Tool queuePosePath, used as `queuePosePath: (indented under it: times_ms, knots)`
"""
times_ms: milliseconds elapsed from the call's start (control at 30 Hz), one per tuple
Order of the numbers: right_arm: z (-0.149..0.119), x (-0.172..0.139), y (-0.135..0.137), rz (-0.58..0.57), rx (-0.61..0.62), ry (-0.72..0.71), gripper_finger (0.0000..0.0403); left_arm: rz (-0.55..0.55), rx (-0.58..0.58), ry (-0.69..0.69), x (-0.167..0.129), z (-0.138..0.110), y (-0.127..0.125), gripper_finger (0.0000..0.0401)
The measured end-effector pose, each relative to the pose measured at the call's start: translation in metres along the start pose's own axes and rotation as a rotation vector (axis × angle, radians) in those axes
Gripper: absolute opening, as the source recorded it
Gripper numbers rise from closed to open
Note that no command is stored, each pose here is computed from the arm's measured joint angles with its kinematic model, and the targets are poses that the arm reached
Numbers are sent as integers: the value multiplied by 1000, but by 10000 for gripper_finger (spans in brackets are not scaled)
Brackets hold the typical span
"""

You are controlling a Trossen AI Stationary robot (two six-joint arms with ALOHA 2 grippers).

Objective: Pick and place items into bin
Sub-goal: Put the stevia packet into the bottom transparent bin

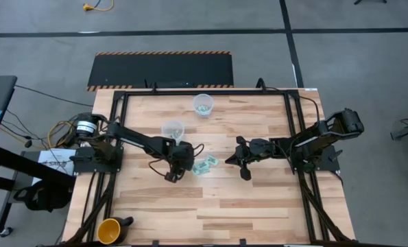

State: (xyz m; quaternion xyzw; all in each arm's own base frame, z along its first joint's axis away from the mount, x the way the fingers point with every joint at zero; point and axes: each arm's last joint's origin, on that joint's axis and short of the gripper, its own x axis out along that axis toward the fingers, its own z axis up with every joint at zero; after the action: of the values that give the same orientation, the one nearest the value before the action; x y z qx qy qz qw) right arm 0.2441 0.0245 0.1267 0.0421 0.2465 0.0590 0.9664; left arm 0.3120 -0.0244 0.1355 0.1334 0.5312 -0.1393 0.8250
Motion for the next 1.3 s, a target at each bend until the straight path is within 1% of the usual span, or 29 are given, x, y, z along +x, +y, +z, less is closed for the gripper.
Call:
queuePosePath:
  times_ms: [100,233,433,567,767,967,1300]
  knots:
    - [-1,0,0,-1,0,8,10,-4,0,3,5,1,1,175]
    - [-1,0,0,-1,0,7,10,5,0,-3,4,1,1,206]
    - [-1,0,0,-1,0,7,10,32,2,-10,2,2,2,233]
    - [-1,0,0,-1,0,7,10,52,13,-49,2,7,1,236]
    - [-1,0,0,-1,0,7,10,60,84,-111,1,17,-8,236]
    - [-1,0,0,-1,0,7,10,52,98,-92,3,16,-11,236]
    - [0,0,0,-1,0,4,10,74,94,-90,3,16,-10,236]
